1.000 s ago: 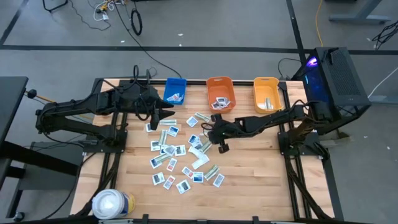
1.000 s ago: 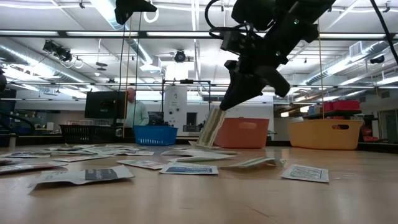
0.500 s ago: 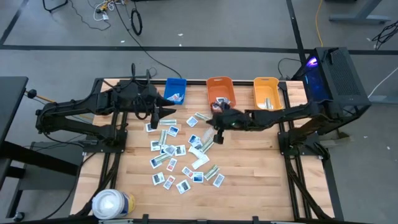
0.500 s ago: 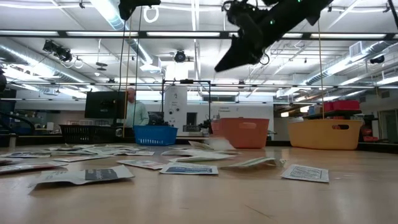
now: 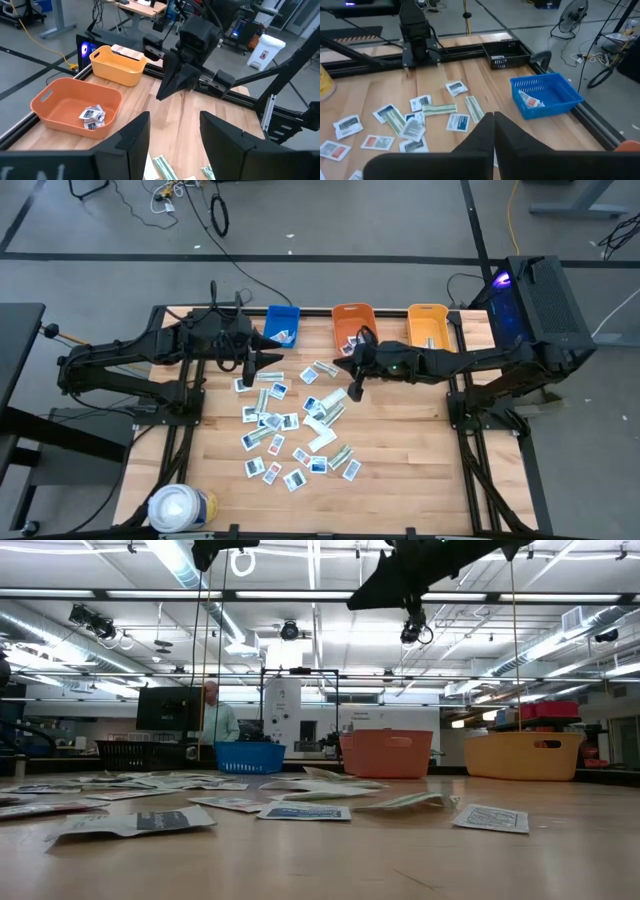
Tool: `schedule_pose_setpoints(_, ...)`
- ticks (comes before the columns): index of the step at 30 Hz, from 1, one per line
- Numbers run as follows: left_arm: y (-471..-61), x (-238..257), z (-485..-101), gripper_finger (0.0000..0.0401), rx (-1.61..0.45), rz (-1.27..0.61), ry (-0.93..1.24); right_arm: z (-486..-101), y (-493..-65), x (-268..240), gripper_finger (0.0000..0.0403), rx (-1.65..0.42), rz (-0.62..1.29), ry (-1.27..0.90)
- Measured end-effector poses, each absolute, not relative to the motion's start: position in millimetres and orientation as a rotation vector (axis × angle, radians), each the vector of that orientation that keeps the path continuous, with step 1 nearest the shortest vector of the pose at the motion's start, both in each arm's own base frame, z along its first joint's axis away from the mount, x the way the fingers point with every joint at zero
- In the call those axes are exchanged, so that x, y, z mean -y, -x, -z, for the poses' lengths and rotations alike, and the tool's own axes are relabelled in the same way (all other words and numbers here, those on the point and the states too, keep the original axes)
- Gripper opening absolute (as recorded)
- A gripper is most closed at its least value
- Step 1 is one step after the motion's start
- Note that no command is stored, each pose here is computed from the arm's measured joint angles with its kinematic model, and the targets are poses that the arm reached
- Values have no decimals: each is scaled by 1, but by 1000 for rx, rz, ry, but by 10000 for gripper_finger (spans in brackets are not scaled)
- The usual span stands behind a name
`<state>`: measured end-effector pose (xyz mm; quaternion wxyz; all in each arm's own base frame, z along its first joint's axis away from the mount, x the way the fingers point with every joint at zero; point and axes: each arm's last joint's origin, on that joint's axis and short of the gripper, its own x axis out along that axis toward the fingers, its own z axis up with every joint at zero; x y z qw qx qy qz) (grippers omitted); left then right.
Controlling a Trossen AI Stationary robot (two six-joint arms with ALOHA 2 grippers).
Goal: Pick & Place First Aid Supplies
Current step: Put the bandage into the yellow bin
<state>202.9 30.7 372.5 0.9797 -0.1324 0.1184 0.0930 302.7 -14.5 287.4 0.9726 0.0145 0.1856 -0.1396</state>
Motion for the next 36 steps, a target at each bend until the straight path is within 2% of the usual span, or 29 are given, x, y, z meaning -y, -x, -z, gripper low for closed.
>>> schedule_pose_setpoints(5,-203,-31,-372,177,-239,-187,265,-284,-303,14,46,-401,280,-25)
schedule_pose_setpoints(15,-203,-32,-373,177,-235,-225,250,-268,-312,15,164,-464,279,-17)
schedule_pose_setpoints(20,-203,-32,-372,177,-235,-230,250,-251,-322,15,207,-508,280,-12)
schedule_pose_setpoints(26,-202,-31,-371,177,-252,-222,251,-232,-334,13,234,-545,221,-20)
schedule_pose_setpoints(36,-202,-29,-368,177,-295,-151,214,-217,-340,8,237,-596,190,36)
